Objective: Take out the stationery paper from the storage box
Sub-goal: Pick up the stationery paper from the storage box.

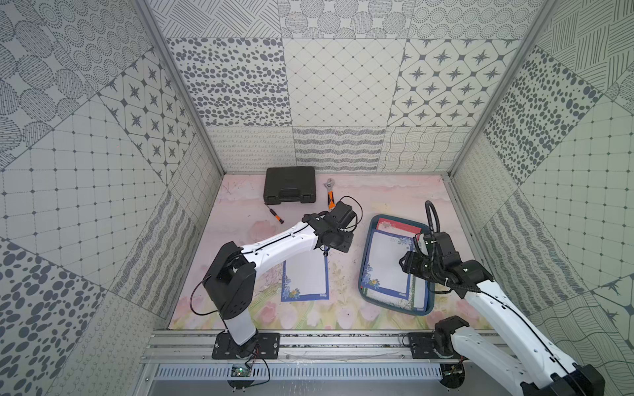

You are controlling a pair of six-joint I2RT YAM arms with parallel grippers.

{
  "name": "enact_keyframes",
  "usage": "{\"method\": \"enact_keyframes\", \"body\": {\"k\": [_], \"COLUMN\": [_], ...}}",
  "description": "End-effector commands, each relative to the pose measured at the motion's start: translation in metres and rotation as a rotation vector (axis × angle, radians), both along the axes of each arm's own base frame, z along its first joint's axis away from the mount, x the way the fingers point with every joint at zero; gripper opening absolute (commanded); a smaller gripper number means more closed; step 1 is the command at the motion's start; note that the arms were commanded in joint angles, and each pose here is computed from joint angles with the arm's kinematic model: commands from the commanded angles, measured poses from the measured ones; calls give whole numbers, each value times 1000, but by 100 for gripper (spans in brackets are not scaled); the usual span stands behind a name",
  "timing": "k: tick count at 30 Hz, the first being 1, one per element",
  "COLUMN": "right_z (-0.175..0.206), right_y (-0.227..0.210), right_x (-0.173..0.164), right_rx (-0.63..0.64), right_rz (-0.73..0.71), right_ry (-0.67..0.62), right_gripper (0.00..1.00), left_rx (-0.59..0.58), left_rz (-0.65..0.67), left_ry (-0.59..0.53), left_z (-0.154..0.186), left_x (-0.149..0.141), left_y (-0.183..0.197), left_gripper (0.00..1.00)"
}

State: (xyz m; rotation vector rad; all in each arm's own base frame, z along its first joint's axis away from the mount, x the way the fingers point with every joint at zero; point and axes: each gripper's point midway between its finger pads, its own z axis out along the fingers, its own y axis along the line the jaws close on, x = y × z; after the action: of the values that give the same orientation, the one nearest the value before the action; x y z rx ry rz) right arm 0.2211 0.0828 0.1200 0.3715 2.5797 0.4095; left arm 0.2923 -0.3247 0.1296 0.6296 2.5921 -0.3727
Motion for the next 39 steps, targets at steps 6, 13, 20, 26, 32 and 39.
{"method": "enact_keyframes", "body": {"k": [6, 13, 20, 26, 32, 39], "right_z": [-10, -16, -26, -34, -38, -48], "right_y": [-9, -17, -16, -15, -18, -18], "right_x": [12, 16, 19, 17, 12, 11], "right_rx": [1, 7, 48, 50, 39, 42], "right_rz": [-75, -102, -105, -98, -102, -104], "right_ry": [-5, 10, 37, 66, 74, 87], "right_gripper": [66, 68, 68, 68, 69, 64], "left_rx": [-93, -90, -113, -110, -127, -119], "left_rz": [0, -21, -17, -4, 14, 34], "left_ry": [96, 113, 150, 173, 192, 224], "left_z": [-7, -13, -17, -23, -23, -27], "left_x": [-6, -7, -8, -9, -10, -13], "left_y": [-35, -45, -54, -55, -57, -56], "left_gripper": [44, 45, 44, 43, 41, 35]}}
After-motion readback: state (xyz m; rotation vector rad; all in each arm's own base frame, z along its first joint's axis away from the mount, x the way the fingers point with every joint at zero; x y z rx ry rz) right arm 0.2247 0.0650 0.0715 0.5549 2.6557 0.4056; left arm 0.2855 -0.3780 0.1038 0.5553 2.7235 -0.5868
